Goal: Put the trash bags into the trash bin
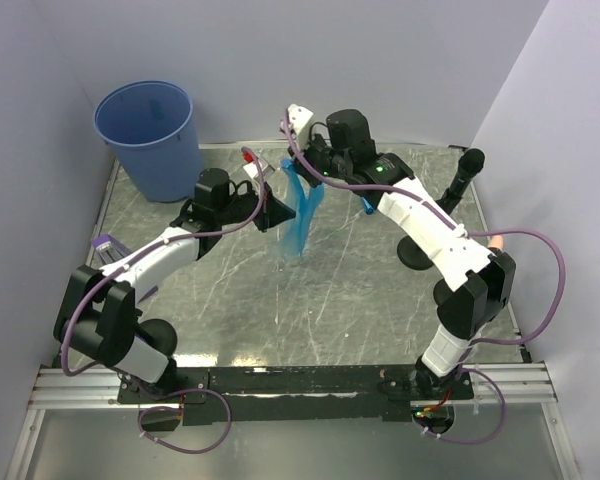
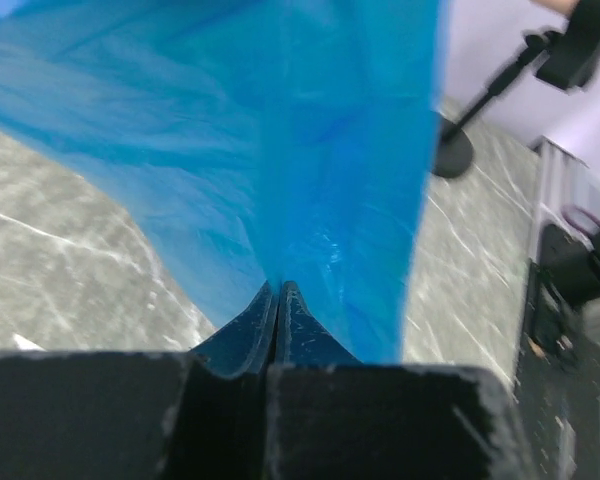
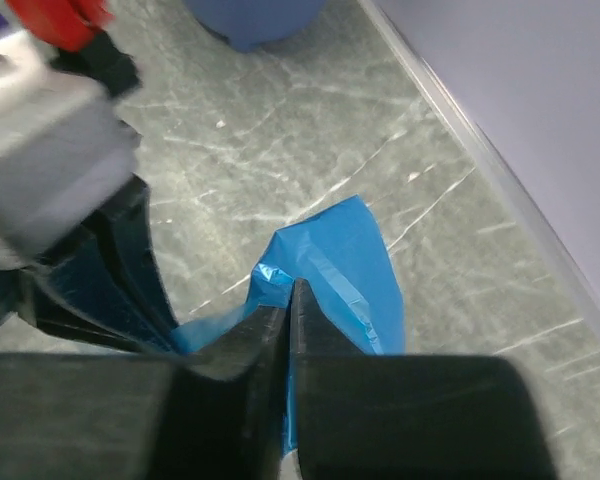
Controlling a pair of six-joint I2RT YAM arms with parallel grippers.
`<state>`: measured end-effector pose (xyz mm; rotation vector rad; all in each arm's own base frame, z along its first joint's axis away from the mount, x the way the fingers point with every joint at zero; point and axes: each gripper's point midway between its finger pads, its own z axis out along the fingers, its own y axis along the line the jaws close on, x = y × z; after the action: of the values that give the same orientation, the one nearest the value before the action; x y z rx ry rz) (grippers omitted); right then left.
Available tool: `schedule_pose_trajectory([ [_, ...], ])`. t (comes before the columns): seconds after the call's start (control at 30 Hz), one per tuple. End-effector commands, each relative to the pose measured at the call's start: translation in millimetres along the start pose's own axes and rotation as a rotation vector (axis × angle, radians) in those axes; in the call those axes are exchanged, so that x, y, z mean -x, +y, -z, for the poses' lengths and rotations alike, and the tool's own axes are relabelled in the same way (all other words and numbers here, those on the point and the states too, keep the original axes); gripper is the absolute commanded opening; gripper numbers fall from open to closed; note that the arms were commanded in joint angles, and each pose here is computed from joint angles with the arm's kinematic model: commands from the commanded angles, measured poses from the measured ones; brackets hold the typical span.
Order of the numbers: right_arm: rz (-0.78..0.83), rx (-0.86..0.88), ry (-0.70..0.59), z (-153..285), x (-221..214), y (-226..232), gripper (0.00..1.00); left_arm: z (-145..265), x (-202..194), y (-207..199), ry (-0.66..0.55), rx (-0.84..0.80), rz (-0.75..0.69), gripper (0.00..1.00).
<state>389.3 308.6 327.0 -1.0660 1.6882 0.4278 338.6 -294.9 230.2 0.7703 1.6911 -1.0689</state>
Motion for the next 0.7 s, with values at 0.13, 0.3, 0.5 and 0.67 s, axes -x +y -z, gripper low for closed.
schedule_pose_trajectory([
  [0.13,-0.214,-0.183,0.147,22.1,-80.9,-90.6,0.57,12.8,15.7,-3.3,0.102,-0.120,0.067,0.01],
  [0.3,-0.030,-0.054,0.106,45.6,-59.2,-63.4,0.65,27.6,33.2,9.3,0.063,-0.114,0.193,0.01],
  [0.5,0.366,0.271,-0.114,76.1,-25.9,47.9,0.67,32.5,47.6,8.5,0.074,-0.206,0.308,0.01],
  [0.67,0.576,0.408,-0.096,70.5,-61.1,95.9,0.69,37.6,62.9,6.8,0.048,-0.291,0.447,0.01],
])
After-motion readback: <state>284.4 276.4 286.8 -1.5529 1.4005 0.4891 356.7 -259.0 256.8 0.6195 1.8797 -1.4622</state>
